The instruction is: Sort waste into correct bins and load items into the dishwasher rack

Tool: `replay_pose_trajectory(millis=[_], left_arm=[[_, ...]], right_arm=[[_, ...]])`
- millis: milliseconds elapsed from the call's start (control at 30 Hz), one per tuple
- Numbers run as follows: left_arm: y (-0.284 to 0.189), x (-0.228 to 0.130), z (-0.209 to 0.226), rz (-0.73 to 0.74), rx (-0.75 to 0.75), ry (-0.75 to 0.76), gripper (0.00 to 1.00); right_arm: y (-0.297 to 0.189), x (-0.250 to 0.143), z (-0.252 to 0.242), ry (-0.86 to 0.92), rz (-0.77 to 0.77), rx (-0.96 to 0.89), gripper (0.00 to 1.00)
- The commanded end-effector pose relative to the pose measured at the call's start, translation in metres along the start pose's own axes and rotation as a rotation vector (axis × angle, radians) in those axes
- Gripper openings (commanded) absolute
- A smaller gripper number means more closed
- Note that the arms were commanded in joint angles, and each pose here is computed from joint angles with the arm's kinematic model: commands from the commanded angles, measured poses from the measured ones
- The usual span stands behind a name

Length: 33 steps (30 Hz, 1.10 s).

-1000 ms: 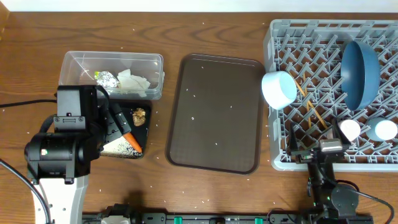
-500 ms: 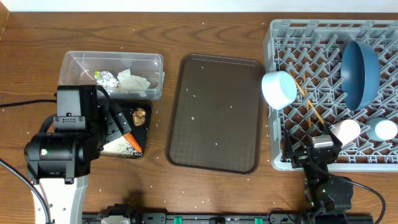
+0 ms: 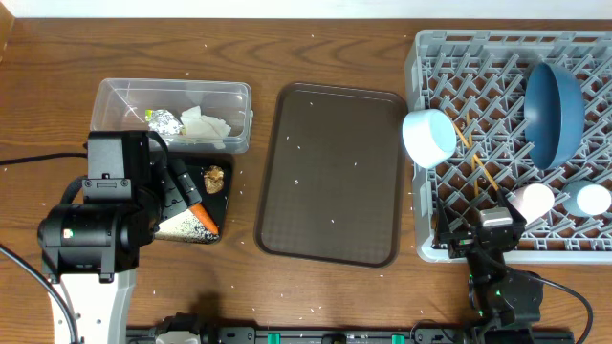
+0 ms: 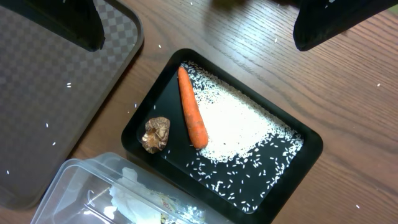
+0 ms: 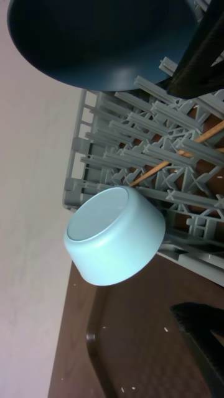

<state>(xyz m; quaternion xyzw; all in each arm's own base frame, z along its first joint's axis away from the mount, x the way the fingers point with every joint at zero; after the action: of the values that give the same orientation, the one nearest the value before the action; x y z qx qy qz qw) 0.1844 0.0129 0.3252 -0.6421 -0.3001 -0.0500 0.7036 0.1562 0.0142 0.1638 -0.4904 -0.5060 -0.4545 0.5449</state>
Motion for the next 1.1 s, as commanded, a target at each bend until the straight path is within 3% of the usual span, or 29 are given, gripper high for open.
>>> replay_pose_trajectory(millis=[0,200,300,500,600,1067], left_arm=[[-0.011,-0.003,0.004,-0.043,0.001,0.008,0.98],[-0.040,-0.030,0.019,-0.180,-0.022,-0.003,0.98],[-0.052,-0.038,0.022,-0.348,-0.083,-0.002,0.98],[-0.051,-0.055,0.015,-0.706,-0.243,0.159,0.98],[-0.034,-0.071,0.012,-0.786,-0.295,0.228,0.98],[0.058,-0.115,0.003,-0.805,-0.364,0.272,0.98]], right_arm=[[0.000,-0.001,-0.003,-0.009,0.005,-0.019,0.99],[0.000,-0.001,-0.003,-0.009,0.005,-0.019,0.99],[0.000,-0.001,-0.003,-0.009,0.005,-0.019,0.99],[0.000,-0.001,-0.003,-0.009,0.005,-0.019,0.99],[0.000,-0.001,-0.003,-0.009,0.005,-0.019,0.99],[0.000,-0.001,-0.003,-0.009,0.005,-0.019,0.99]])
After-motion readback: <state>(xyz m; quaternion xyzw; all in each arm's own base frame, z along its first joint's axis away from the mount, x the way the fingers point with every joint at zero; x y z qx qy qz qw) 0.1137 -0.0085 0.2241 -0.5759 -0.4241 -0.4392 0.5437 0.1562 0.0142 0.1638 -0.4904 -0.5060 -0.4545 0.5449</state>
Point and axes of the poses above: each gripper's point midway between its finger pads, its own y axis out along the fingers, its own z axis along the line the jaws close on, x = y × z, the point moved 9 cm from there along -y, back along the fingers, and after that the axes turned 7 degrees about y, right-handed, at the moved point
